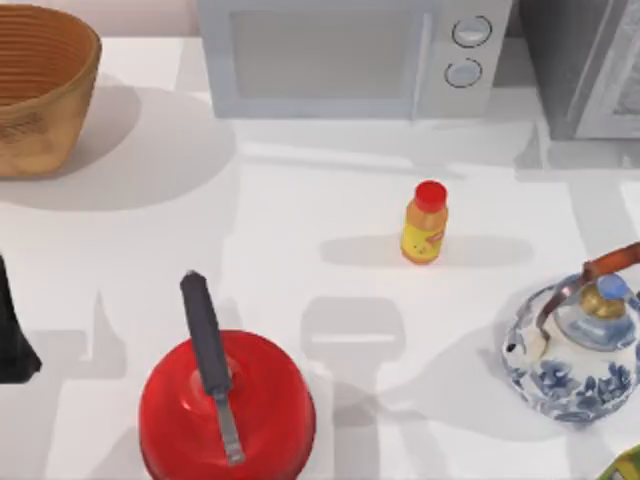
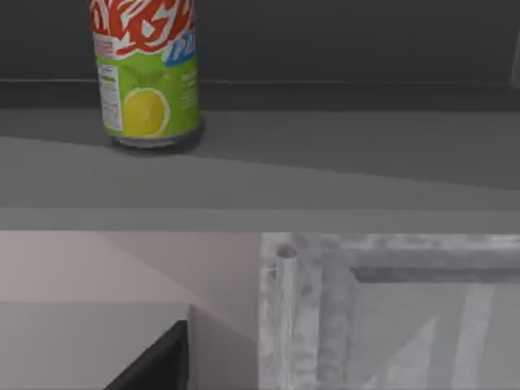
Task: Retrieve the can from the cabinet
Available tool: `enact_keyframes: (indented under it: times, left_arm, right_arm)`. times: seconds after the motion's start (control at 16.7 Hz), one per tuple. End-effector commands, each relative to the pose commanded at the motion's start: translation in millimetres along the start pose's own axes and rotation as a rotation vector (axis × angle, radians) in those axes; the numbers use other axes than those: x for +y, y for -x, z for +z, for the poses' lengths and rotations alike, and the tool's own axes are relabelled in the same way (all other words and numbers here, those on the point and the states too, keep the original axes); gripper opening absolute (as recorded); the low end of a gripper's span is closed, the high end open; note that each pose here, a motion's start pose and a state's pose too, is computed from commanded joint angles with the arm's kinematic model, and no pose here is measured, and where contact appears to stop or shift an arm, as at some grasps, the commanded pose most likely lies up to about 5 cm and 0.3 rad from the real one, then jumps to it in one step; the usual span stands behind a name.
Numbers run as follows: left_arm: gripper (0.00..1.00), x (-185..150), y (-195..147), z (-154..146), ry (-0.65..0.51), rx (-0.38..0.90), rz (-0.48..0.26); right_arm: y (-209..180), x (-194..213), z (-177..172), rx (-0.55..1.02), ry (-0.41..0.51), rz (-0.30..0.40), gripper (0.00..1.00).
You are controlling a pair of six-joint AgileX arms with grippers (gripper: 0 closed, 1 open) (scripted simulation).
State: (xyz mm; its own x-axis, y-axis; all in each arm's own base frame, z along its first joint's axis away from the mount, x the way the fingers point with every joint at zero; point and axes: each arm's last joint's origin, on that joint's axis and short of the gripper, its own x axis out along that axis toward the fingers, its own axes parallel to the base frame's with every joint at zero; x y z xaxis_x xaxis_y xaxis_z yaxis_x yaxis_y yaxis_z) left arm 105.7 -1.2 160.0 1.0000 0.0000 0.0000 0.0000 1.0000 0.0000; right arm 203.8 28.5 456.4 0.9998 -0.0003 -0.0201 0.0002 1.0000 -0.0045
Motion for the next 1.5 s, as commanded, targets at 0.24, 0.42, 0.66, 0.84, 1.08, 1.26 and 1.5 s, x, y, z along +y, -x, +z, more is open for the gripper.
enact_keyframes:
  times: [0.24, 0.42, 0.66, 0.84, 1.08, 1.26, 1.5]
  left_arm:
    - [1.0, 0, 0, 0, 0.0, 0.0, 0.0]
    - [1.0, 0, 0, 0, 0.0, 0.0, 0.0]
    - [1.0, 0, 0, 0, 0.0, 0.0, 0.0]
    - [1.0, 0, 0, 0, 0.0, 0.0, 0.0]
    - [1.0, 0, 0, 0, 0.0, 0.0, 0.0]
    - [1.0, 0, 0, 0, 0.0, 0.0, 0.0]
    - [1.0, 0, 0, 0, 0.0, 0.0, 0.0]
  right_arm:
    - [-33, 12, 40, -0.015, -0.003, 0.002, 1.0]
    - [-48, 17, 53, -0.02, -0.004, 0.001, 1.0]
    - [-51, 19, 55, -0.02, -0.005, 0.0, 1.0]
    - [-51, 18, 55, -0.024, -0.005, -0.003, 1.0]
    - [-70, 41, 44, -0.03, -0.005, -0.006, 1.0]
    - [-85, 65, 32, -0.03, -0.003, -0.007, 1.0]
    - [-89, 72, 28, -0.029, -0.003, -0.007, 1.0]
